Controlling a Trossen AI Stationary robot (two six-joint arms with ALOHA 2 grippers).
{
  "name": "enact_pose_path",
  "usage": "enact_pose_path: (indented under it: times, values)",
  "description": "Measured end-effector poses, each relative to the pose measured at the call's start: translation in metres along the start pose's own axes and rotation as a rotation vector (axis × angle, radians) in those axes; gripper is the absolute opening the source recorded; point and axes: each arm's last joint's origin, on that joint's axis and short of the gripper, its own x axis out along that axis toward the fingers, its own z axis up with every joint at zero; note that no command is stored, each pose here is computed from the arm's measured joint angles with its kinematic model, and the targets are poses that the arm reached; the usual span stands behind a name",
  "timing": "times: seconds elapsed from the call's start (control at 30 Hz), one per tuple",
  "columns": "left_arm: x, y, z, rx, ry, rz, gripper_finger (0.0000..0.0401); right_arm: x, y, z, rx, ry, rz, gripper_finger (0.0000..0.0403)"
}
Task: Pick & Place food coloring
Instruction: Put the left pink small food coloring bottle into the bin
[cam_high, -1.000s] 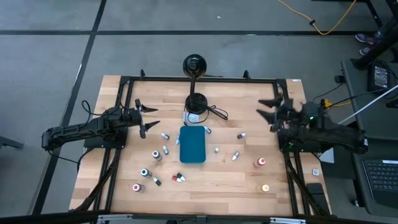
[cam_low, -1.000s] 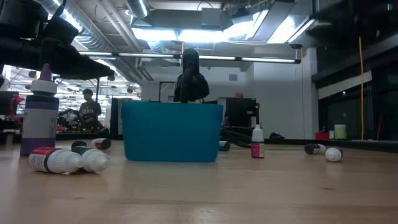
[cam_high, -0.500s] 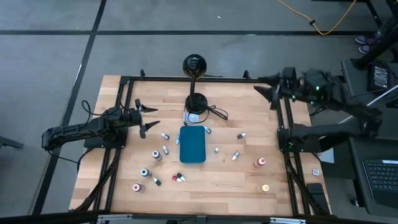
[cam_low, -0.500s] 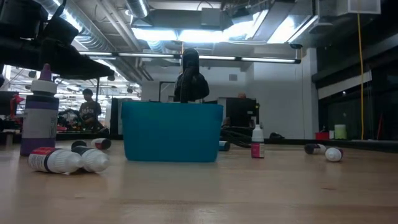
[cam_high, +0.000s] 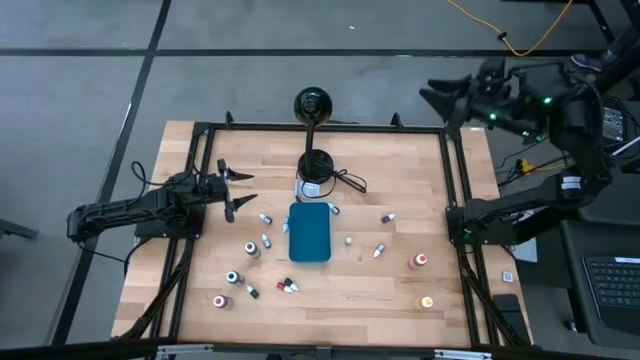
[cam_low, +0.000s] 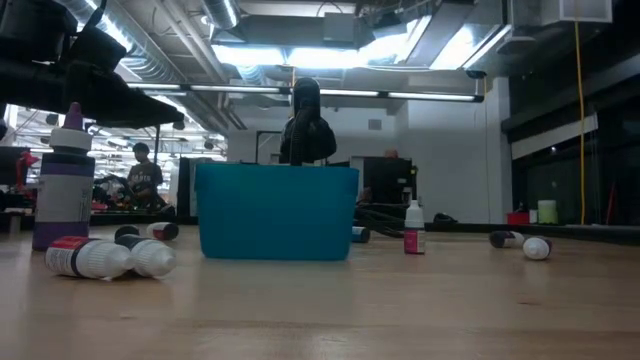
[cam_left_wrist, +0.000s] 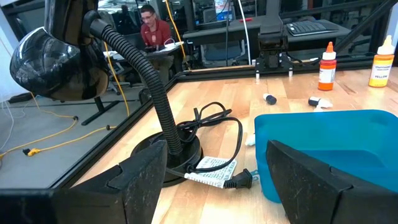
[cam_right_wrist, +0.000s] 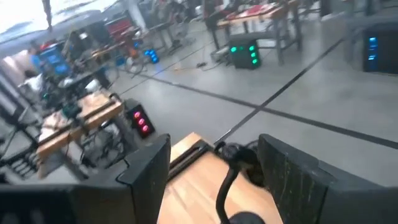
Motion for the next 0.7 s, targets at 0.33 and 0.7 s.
enact_pose_path:
  times: [0.33,0.7]
  values:
    - [0.0,0.0,0.0,0.0,0.0,0.0,0.0269,0.033,0.04,-0.007,0.006,0.106,-0.045,0.0244]
    - [0.0,0.0,0.0,0.0,0.0,0.0,0.0269,0.085,0.074,-0.068,-0.214,0.492,-0.153,0.0244]
